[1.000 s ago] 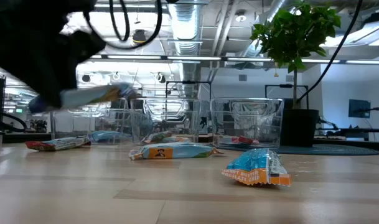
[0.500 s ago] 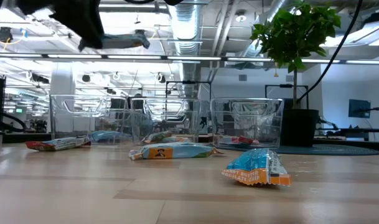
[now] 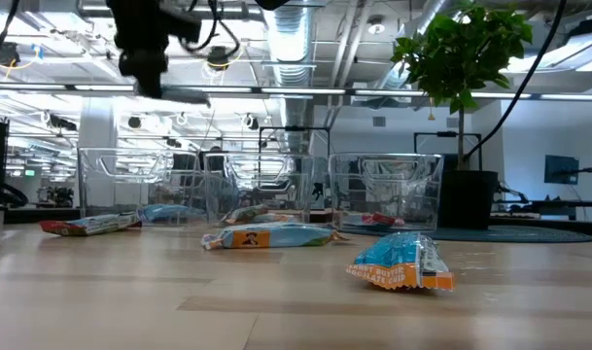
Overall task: Pick and place Granola Bars by type
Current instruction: Put the blue granola bar into the left transparent bin, then put the orange granola bar into the middle transparent bin
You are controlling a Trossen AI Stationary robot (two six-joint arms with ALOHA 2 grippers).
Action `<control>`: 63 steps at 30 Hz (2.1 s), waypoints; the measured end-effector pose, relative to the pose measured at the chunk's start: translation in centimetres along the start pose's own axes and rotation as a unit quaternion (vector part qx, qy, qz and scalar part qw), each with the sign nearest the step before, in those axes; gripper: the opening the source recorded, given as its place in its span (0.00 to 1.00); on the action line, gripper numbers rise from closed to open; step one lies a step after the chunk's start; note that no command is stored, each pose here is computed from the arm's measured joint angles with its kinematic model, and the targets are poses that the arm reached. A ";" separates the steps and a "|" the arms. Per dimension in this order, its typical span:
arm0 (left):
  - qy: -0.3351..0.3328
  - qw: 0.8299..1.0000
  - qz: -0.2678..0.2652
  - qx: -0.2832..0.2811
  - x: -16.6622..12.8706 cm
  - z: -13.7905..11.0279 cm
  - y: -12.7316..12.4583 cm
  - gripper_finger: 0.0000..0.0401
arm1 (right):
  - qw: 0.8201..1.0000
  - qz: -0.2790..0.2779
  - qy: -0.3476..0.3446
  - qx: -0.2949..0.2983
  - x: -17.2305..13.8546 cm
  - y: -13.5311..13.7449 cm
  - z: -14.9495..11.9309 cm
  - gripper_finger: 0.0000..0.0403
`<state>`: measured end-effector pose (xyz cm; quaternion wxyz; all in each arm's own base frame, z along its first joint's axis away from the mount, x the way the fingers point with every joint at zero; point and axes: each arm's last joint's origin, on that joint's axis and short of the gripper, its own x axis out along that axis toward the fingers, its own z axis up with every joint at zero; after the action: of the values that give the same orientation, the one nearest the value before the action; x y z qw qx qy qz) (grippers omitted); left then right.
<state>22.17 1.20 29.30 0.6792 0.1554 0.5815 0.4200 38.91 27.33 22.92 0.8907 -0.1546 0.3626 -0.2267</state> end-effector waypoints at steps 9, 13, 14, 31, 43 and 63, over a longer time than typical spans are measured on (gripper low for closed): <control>0.022 0.997 -0.066 -0.028 5.8 1.1 1.0 0.22 | 1.000 0.001 0.005 -0.003 0.2 0.0 -0.1 0.00; 0.033 0.996 -0.074 -0.038 7.8 1.0 1.3 0.22 | 1.000 0.001 0.005 -0.003 0.2 0.0 -0.1 0.00; 0.043 0.995 -0.075 -0.041 8.3 0.8 1.5 0.22 | 1.000 0.001 0.005 -0.003 0.2 0.1 -0.1 0.00; 0.116 0.990 -0.067 -0.051 11.7 -1.4 1.8 0.34 | 1.000 0.001 0.005 -0.004 0.2 0.2 -0.2 0.00; 0.123 0.979 -0.158 -0.037 11.4 -1.4 1.2 0.40 | 1.000 0.001 0.005 -0.004 0.2 0.1 -0.2 0.00; -0.007 0.937 -0.341 0.079 3.9 0.7 -2.5 0.40 | 1.000 -0.001 0.007 -0.001 0.5 0.0 -0.1 0.00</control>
<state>23.64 2.80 25.15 0.7714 0.0034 0.6259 0.1146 39.18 27.04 22.62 0.8877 -0.1548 0.3687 -0.2284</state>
